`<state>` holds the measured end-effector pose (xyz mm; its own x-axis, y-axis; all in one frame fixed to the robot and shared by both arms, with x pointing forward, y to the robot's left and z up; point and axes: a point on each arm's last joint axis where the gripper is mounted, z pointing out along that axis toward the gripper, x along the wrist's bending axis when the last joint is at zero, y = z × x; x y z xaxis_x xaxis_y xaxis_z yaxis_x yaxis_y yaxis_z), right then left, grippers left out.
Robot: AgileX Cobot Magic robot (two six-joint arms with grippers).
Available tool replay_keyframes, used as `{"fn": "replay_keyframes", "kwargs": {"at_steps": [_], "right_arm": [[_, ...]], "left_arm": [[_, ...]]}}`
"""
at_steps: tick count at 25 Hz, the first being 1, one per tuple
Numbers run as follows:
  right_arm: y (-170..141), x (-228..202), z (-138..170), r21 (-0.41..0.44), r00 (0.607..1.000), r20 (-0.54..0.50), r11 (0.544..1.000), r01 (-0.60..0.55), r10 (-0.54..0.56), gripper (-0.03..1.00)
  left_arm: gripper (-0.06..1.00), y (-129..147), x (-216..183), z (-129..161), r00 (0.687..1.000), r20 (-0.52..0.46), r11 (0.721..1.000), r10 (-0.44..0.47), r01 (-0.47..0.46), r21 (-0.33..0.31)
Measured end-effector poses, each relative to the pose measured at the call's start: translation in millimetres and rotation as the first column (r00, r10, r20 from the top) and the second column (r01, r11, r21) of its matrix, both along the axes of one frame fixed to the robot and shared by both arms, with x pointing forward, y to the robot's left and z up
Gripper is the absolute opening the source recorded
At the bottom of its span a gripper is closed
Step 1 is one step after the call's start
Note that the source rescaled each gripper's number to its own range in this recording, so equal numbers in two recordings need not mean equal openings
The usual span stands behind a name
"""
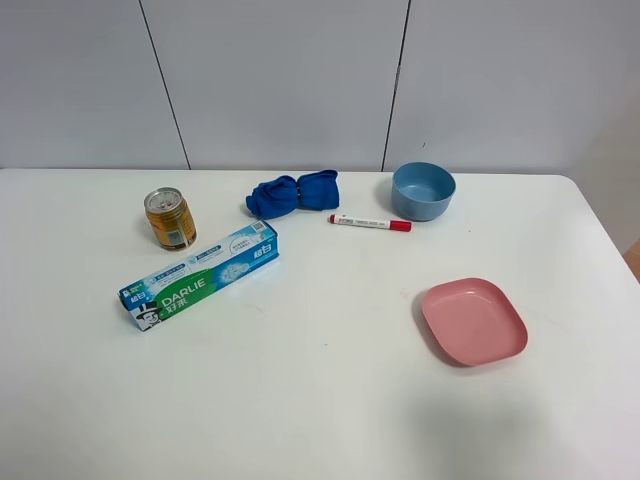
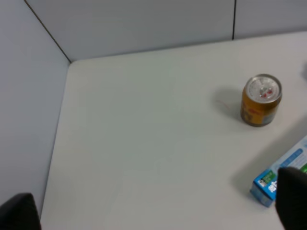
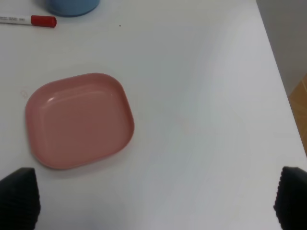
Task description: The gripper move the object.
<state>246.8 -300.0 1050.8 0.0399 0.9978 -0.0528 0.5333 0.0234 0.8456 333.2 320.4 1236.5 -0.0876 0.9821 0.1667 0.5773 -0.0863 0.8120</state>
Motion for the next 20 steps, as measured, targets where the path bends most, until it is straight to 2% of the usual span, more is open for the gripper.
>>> {"fn": "replay_keyframes", "kwargs": {"at_steps": [4, 10, 20], "right_arm": [[0, 0, 0, 0.0, 1.0, 0.0, 1.0, 0.0, 0.0, 1.0], [0, 0, 0, 0.0, 1.0, 0.0, 1.0, 0.0, 0.0, 1.0], [0, 0, 0, 0.0, 1.0, 0.0, 1.0, 0.0, 0.0, 1.0]], "left_arm": [[1.0, -9, -51, -16, 0.997, 0.081, 1.0, 0.007, -0.007, 0.004], [1.0, -19, -105, -52, 0.985, 0.17, 1.0, 0.01, -0.013, 0.013], [1.0, -28, -156, -108, 0.954, 0.299, 0.999, 0.005, -0.016, 0.035]]}}
